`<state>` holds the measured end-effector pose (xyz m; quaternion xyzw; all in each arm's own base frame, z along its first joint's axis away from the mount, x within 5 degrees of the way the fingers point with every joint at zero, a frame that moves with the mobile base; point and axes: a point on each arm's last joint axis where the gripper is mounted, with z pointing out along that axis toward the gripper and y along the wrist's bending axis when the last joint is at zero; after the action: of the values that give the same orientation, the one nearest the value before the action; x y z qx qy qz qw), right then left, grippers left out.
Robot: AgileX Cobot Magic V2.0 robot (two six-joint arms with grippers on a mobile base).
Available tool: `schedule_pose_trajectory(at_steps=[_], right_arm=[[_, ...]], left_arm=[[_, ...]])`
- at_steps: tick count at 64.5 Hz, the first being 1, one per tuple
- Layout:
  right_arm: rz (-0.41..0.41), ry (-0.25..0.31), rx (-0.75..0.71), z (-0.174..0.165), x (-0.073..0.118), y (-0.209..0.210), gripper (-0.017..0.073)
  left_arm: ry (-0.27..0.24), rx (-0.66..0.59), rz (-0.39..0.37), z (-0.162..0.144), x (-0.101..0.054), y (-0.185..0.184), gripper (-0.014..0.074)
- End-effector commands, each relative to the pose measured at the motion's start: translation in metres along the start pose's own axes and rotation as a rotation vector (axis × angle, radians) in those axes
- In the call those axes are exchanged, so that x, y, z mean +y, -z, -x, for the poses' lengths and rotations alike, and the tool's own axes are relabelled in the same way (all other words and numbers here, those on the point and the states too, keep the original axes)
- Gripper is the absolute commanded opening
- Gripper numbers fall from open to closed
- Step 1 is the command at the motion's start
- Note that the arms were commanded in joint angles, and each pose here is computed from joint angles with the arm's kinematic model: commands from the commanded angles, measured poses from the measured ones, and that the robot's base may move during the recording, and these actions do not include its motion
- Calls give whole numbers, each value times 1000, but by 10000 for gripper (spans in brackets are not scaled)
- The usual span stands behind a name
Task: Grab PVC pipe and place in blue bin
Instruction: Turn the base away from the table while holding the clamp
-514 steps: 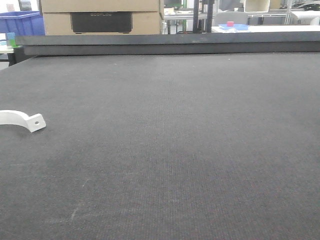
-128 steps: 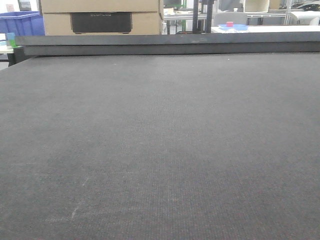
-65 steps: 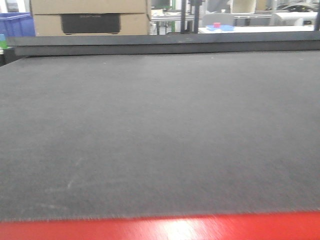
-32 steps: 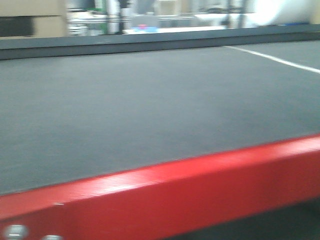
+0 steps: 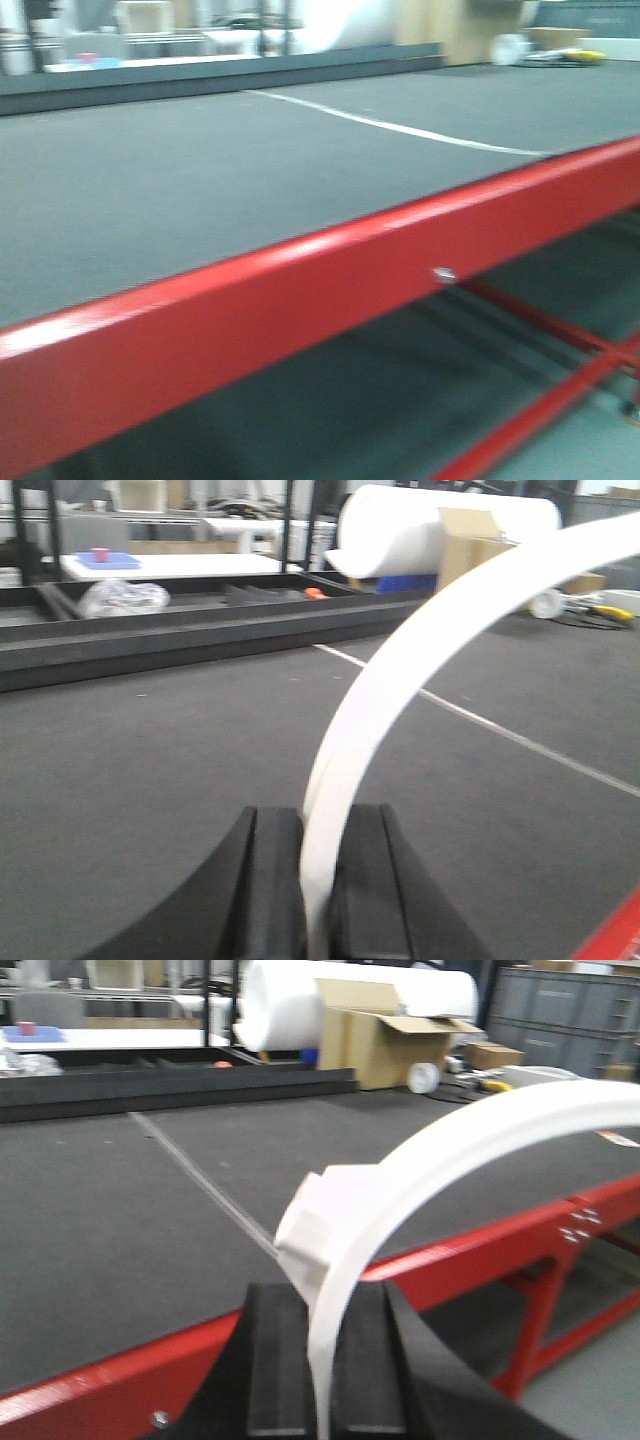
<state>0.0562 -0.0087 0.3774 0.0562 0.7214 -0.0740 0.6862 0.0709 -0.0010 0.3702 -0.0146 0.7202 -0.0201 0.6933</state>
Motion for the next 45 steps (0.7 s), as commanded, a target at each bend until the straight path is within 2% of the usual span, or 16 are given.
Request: schedule_pose_trajectory(at_steps=[1, 45], right_arm=[[-4, 7, -35, 3, 0, 1, -162], [-4, 7, -35, 3, 0, 1, -162]], left_arm=[[12, -32, -9, 3, -1, 1, -111], [12, -32, -9, 3, -1, 1, -111]])
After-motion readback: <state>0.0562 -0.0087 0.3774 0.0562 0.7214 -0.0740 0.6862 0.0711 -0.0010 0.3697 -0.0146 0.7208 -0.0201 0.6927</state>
